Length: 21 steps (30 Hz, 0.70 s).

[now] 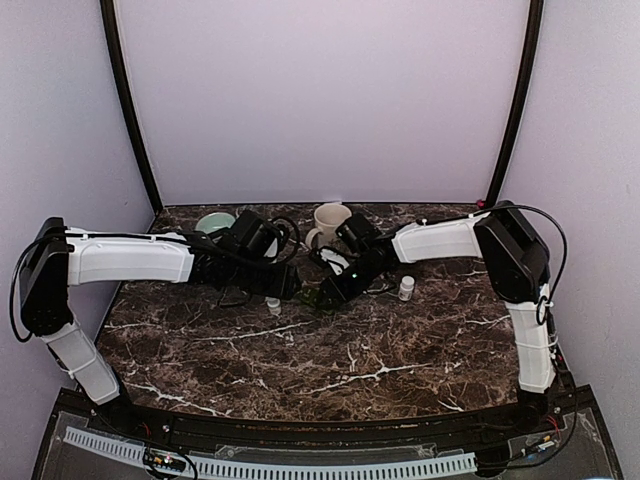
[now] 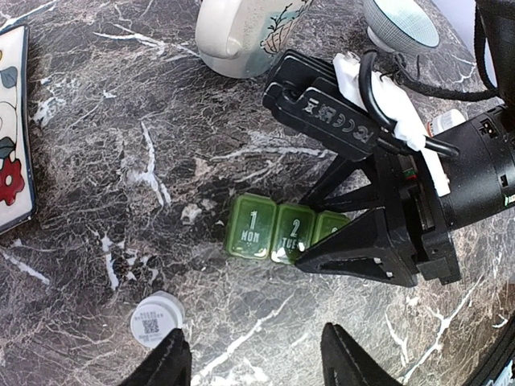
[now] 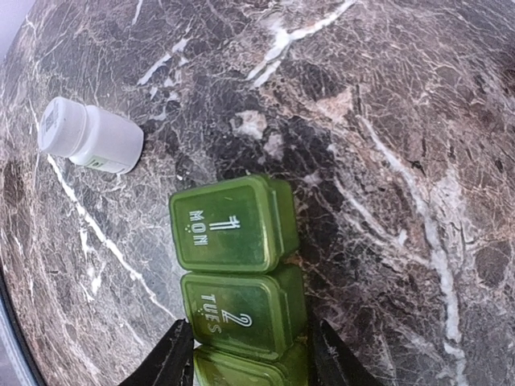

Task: Sort the pills into containers
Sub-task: Pick up the pill container from the center of the board.

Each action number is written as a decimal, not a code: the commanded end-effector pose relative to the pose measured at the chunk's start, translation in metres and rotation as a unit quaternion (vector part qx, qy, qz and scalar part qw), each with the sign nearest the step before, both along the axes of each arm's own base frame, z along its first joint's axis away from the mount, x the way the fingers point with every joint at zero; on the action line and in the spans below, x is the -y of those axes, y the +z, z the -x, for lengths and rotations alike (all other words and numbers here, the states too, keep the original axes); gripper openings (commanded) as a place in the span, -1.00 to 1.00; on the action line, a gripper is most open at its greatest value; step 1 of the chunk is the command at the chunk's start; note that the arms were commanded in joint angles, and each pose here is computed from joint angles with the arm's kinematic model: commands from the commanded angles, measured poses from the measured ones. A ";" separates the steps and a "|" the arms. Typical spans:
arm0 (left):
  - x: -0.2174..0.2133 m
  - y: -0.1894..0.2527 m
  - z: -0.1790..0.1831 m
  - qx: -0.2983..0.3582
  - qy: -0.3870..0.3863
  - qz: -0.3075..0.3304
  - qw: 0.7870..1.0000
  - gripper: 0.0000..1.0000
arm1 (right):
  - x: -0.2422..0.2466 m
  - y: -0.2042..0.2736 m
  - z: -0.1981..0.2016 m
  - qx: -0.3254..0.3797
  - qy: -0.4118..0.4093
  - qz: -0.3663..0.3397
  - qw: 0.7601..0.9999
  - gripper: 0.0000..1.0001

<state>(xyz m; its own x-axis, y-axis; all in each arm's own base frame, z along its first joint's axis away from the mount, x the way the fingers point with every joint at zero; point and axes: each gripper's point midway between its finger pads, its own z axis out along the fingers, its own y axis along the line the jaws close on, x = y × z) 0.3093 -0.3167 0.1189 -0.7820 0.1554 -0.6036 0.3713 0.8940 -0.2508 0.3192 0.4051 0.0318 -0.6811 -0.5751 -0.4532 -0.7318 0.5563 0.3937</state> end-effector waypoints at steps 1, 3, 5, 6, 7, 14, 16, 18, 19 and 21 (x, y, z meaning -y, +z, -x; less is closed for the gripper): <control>0.000 -0.002 0.003 -0.002 -0.002 -0.006 1.000 0.13 | 0.008 -0.010 0.010 -0.018 -0.005 0.015 1.000 -0.16; -0.001 -0.003 0.003 -0.003 -0.002 -0.006 1.000 0.13 | 0.008 -0.012 0.012 -0.022 -0.005 0.016 1.000 -0.22; 0.000 -0.003 0.003 -0.004 -0.002 -0.006 1.000 0.13 | 0.008 -0.013 0.013 -0.025 -0.005 0.015 1.000 -0.30; -0.001 -0.003 0.003 -0.004 0.000 -0.006 1.000 0.14 | 0.008 -0.014 0.014 -0.027 -0.005 0.014 1.000 -0.33; -0.001 -0.004 0.004 -0.004 0.000 -0.007 1.000 0.13 | 0.008 -0.015 0.015 -0.029 -0.006 0.013 0.999 -0.36; -0.002 -0.004 0.004 -0.004 0.001 -0.008 1.000 0.14 | 0.008 -0.022 0.024 -0.045 -0.005 0.015 0.999 -0.36; -0.002 -0.003 0.004 -0.003 0.002 -0.007 1.000 0.14 | 0.009 -0.024 0.027 -0.048 -0.004 0.017 0.999 -0.31; -0.003 -0.003 0.004 -0.004 0.003 -0.006 1.000 0.13 | 0.010 -0.028 0.030 -0.050 -0.003 0.021 0.999 -0.24; -0.003 -0.003 0.005 -0.004 0.004 -0.006 1.000 0.14 | 0.011 -0.029 0.031 -0.050 -0.003 0.023 0.998 -0.22; -0.003 -0.004 0.005 -0.006 0.004 -0.006 1.000 0.13 | 0.012 -0.031 0.033 -0.050 -0.002 0.028 0.998 -0.16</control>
